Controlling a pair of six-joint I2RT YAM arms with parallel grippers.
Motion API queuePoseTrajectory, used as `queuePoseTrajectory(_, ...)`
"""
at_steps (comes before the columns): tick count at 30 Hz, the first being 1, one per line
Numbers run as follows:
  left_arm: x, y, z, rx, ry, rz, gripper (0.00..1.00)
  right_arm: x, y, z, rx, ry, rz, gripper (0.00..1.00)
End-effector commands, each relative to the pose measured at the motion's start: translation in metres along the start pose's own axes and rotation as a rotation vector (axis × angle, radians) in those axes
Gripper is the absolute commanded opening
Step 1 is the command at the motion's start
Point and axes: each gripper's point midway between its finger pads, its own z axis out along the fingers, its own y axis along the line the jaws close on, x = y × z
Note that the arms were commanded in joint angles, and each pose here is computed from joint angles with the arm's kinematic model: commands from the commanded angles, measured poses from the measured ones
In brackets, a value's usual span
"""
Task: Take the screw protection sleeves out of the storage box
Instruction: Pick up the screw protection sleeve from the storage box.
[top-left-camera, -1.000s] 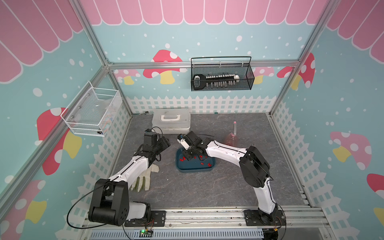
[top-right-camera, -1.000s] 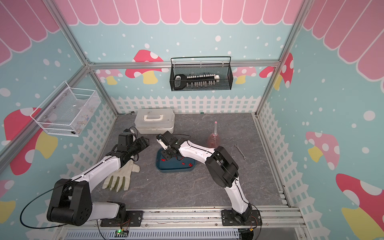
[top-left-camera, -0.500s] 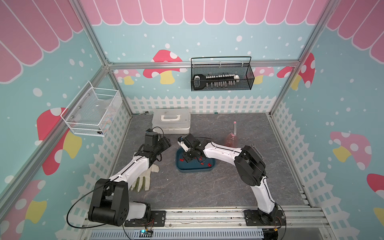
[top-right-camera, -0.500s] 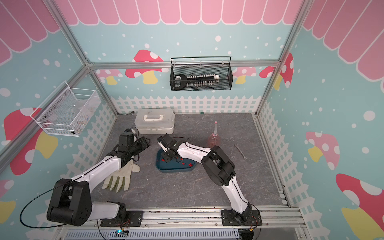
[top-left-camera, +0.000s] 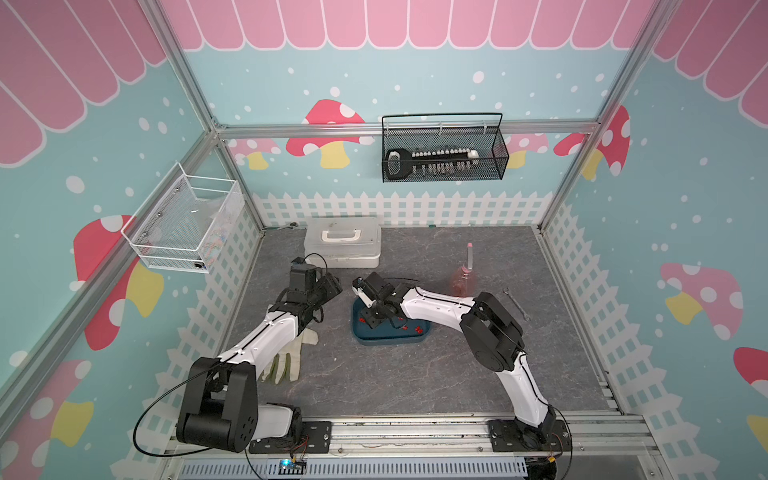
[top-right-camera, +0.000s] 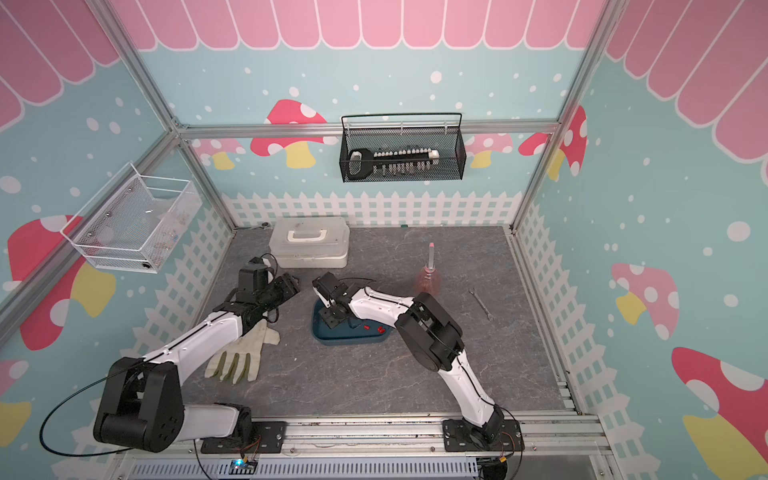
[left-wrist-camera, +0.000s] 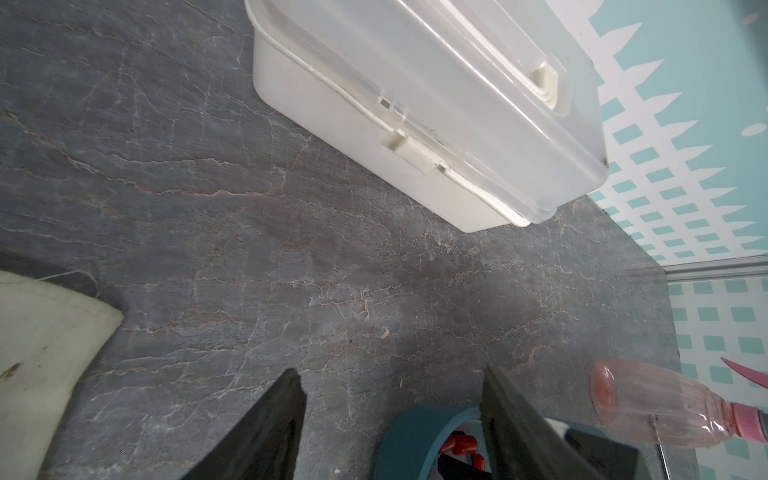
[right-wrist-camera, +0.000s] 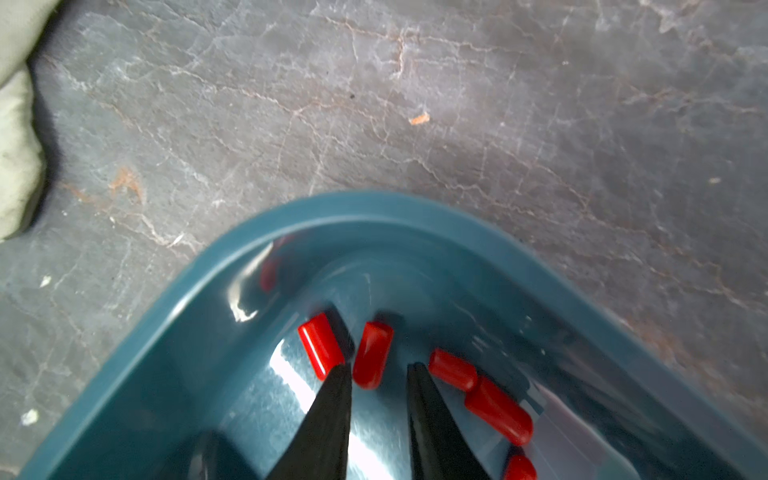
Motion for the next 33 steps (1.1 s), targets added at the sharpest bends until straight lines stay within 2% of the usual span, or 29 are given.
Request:
queuePoseTrajectory(1, -0.008, -0.006, 0.001, 0.004, -0.015, 0.020, 0.69, 0.000, 0.003, 0.006, 0.010, 0.013, -0.007, 0.27)
queuePoseTrajectory(20, -0.006, -0.005, 0.004, 0.006, -0.011, 0.023, 0.69, 0.005, -0.001, 0.020, 0.036, 0.064, -0.014, 0.26)
queuePoseTrajectory(26, -0.006, -0.005, 0.004, 0.006, -0.010, 0.021, 0.69, 0.011, -0.004, 0.027, 0.049, 0.102, -0.010, 0.23)
queuePoseTrajectory(33, -0.006, -0.005, 0.004, 0.004, -0.012, 0.021, 0.69, 0.007, -0.005, 0.024, 0.051, 0.089, -0.012, 0.18)
